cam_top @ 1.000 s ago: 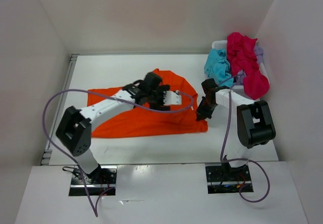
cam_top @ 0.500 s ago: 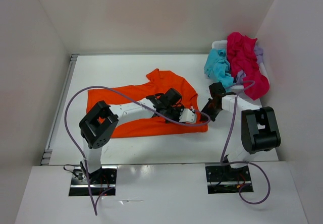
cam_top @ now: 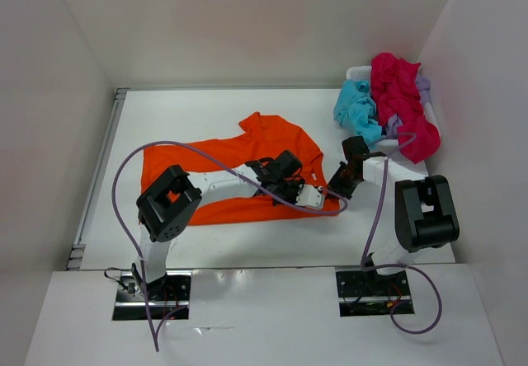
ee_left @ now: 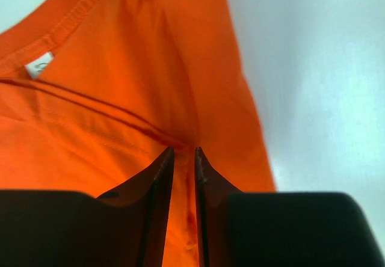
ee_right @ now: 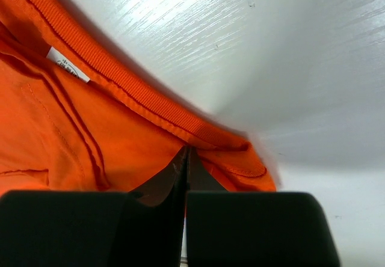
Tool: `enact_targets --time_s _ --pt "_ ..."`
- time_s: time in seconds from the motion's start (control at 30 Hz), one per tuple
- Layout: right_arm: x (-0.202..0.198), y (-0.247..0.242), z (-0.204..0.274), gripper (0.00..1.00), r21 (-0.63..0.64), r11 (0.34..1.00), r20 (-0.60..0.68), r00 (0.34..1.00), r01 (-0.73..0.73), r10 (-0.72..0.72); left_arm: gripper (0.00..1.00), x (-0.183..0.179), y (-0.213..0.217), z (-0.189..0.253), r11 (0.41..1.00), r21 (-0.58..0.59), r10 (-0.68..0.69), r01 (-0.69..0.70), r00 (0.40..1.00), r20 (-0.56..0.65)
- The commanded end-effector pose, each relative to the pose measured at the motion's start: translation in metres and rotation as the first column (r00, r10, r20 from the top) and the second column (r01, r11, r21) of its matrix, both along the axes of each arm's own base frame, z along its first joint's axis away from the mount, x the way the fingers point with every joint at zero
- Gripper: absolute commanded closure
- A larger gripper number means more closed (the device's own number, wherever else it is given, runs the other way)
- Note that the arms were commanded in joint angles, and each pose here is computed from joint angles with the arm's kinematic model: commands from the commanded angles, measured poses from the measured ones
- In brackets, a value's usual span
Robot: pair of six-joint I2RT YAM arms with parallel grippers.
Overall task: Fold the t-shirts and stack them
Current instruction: Fold the flattened tshirt in 1/3 of the way
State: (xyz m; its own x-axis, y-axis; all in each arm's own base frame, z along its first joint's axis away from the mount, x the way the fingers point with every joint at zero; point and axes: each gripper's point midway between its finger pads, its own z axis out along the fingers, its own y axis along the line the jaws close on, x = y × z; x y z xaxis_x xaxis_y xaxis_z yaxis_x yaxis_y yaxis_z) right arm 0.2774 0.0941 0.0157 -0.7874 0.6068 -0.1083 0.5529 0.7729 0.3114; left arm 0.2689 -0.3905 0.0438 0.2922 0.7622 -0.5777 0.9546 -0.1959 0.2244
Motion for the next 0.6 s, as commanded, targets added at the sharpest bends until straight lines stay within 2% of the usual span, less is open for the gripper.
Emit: enact_targets --time_s 0.0,0.27,0.4,0.57 --pt "0.008 -0.001 0.010 1.00 0.004 1.000 0.062 0.998 -0.004 0.003 0.73 0.018 -0.007 0.007 1.000 -0.013 -0.010 0.012 0.995 0.098" --pt "0.004 -0.001 0.007 1.00 0.003 1.000 0.053 0.999 -0.003 0.003 0.73 0.022 0.001 -0.002 1.000 0.017 0.006 -0.008 0.992 0.127" --pt "0.004 -0.001 0.007 1.00 0.003 1.000 0.053 0.999 -0.003 0.003 0.66 0.019 0.005 -0.007 0.999 0.032 0.004 -0.008 0.993 0.114" --pt "0.002 0.000 0.007 1.00 0.010 1.000 0.042 0.999 -0.007 0.006 0.68 0.021 0.006 -0.007 0.999 0.039 0.000 -0.005 0.992 0.127"
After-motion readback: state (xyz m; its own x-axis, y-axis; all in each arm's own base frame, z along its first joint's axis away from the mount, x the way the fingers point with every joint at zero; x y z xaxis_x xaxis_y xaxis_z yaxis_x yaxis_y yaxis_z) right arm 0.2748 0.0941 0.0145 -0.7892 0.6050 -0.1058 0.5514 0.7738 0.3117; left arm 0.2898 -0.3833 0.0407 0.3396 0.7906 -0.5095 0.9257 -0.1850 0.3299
